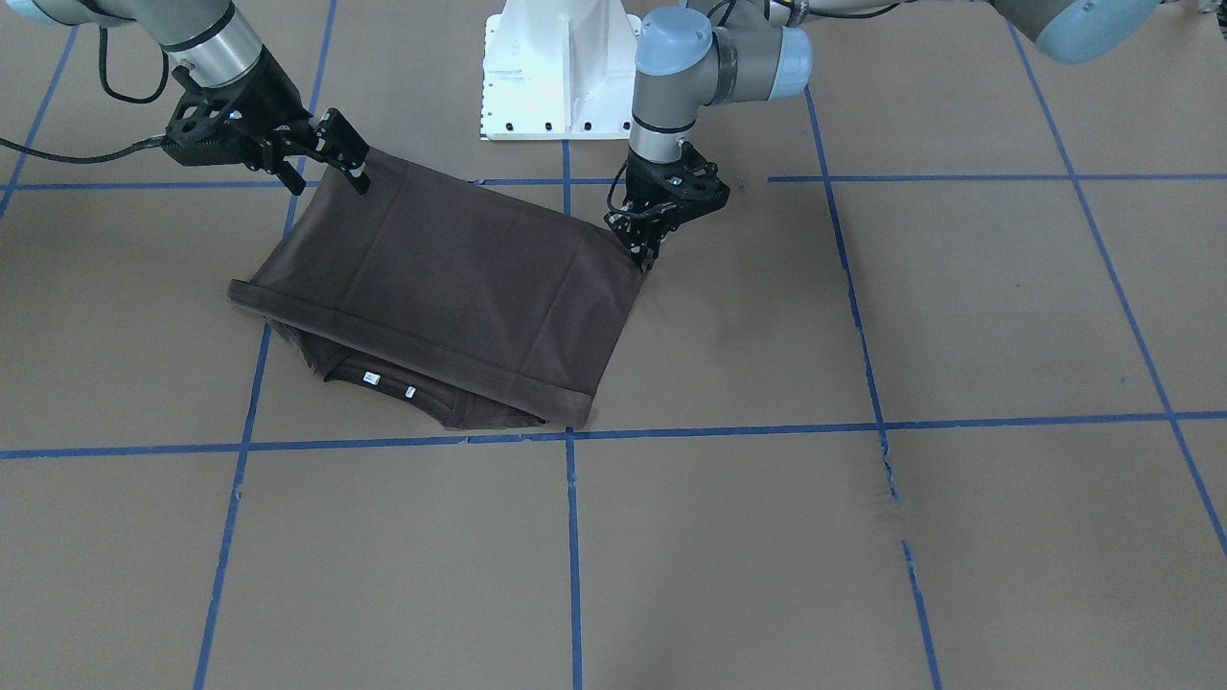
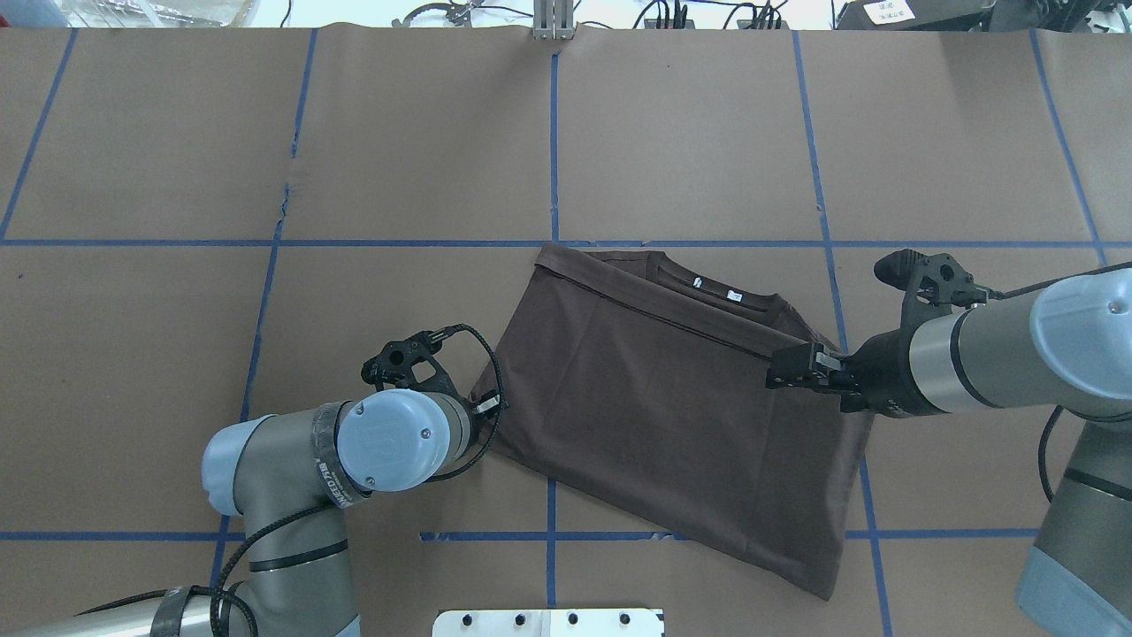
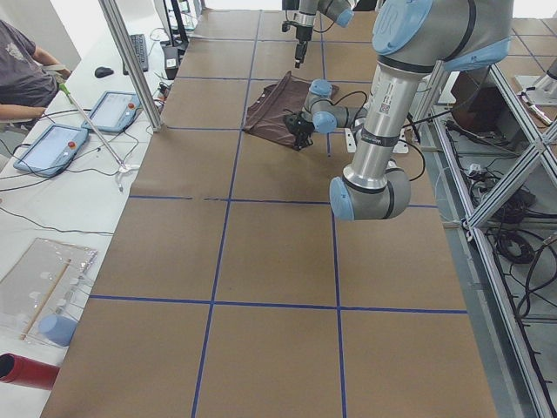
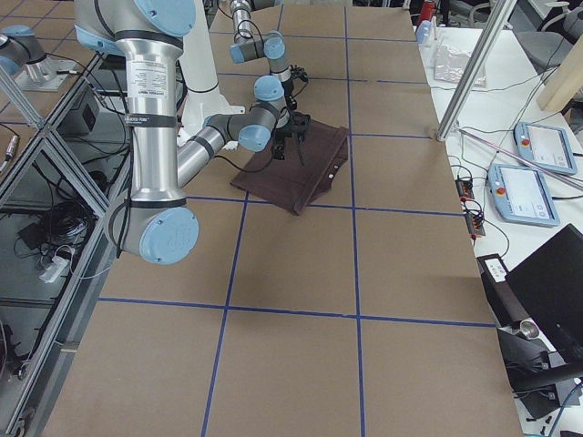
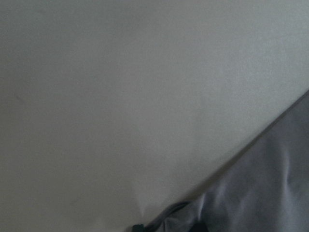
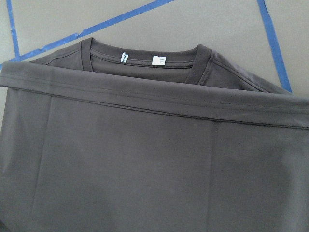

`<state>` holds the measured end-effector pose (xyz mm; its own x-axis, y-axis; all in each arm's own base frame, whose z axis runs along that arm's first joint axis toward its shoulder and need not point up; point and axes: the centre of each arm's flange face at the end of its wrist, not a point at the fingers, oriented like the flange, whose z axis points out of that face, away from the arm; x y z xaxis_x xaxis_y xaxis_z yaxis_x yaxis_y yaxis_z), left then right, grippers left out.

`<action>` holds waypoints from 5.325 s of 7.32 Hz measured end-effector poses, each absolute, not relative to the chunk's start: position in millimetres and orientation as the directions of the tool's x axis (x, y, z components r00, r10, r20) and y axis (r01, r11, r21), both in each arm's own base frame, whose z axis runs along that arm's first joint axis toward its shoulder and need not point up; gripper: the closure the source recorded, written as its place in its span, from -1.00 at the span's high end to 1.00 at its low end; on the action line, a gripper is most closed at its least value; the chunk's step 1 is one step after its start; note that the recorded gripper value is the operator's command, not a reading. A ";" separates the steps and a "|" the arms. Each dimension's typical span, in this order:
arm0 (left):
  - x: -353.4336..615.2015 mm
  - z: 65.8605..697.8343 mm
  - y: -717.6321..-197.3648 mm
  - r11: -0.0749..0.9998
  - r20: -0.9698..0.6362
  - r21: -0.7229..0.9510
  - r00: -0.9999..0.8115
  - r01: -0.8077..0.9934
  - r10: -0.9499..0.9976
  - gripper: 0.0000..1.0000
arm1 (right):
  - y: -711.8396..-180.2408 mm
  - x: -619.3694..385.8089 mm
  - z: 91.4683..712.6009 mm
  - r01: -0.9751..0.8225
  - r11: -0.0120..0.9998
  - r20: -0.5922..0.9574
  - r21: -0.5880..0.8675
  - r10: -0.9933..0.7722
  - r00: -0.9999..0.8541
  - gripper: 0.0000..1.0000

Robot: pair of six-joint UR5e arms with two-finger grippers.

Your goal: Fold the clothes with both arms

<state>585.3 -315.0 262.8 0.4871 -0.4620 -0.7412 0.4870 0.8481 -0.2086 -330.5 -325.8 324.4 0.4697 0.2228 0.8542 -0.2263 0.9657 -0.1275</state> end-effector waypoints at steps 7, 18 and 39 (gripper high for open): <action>531.4 276.6 -416.8 0.838 -0.747 -0.050 0.536 0.543 -0.393 -1.00 | -325.8 -329.5 325.8 -0.218 0.966 0.853 -0.136 0.226 0.470 1.00; 566.6 255.7 -680.1 0.773 -0.796 0.342 0.601 0.534 -0.063 1.00 | -332.6 -340.2 329.4 -0.229 0.964 0.848 -0.133 0.230 0.478 1.00; 416.9 230.4 -503.8 0.886 -0.853 0.263 0.521 0.382 0.028 1.00 | -353.1 -567.1 293.8 0.030 0.999 0.518 -0.015 -0.018 0.855 1.00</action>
